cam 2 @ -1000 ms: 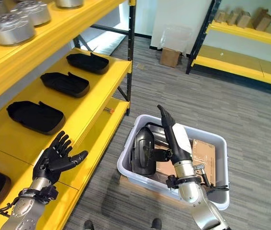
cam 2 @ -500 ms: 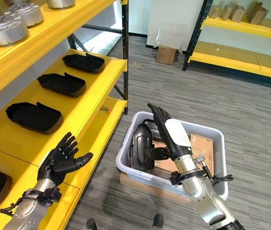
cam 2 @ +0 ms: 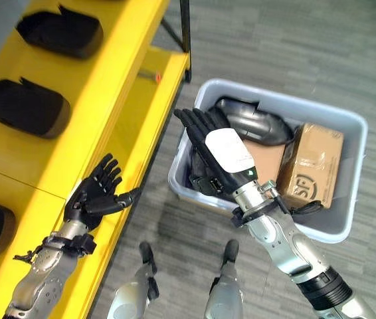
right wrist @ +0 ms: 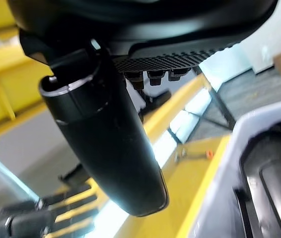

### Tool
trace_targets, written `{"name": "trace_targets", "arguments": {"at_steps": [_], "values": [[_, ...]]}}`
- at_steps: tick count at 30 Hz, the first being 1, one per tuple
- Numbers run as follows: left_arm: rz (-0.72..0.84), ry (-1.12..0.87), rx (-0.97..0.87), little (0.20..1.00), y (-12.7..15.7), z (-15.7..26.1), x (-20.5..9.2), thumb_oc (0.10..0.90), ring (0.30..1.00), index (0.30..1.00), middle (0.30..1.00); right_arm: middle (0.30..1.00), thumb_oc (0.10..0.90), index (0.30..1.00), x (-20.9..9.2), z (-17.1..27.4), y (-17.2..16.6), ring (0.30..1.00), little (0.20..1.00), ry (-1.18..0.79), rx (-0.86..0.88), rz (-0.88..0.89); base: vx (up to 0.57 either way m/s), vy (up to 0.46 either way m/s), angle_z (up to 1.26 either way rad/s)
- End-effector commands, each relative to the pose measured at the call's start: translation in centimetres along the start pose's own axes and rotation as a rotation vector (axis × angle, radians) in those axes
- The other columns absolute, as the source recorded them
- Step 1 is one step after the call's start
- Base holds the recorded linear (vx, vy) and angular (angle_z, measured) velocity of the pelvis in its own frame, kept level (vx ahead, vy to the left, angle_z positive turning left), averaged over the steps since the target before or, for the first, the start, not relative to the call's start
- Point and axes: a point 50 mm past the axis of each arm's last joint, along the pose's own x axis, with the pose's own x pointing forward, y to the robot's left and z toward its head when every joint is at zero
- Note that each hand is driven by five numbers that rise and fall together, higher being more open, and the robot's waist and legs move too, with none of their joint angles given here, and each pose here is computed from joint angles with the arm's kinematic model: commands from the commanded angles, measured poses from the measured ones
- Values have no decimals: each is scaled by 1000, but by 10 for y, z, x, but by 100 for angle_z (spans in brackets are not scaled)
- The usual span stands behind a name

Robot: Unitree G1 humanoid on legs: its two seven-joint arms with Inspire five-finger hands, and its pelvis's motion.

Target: Move parts from the plastic box to the shelf.

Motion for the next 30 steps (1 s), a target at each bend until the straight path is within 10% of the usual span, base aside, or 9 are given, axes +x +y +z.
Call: {"name": "trace_targets", "arguments": {"at_steps": [1, 30], "values": [[-74, -216, 77, 1000, -9, 46, -1, 900, 1000, 1000, 1000, 1000, 900, 1000, 21, 43, -39, 1000, 1000, -263, -70, -173, -82, -22, -1], [-50, -225, 95, 1000, -1, 47, -6, 900, 1000, 1000, 1000, 1000, 900, 1000, 5, 10, -41, 1000, 1000, -58, -180, -143, -12, 2, -2]]}}
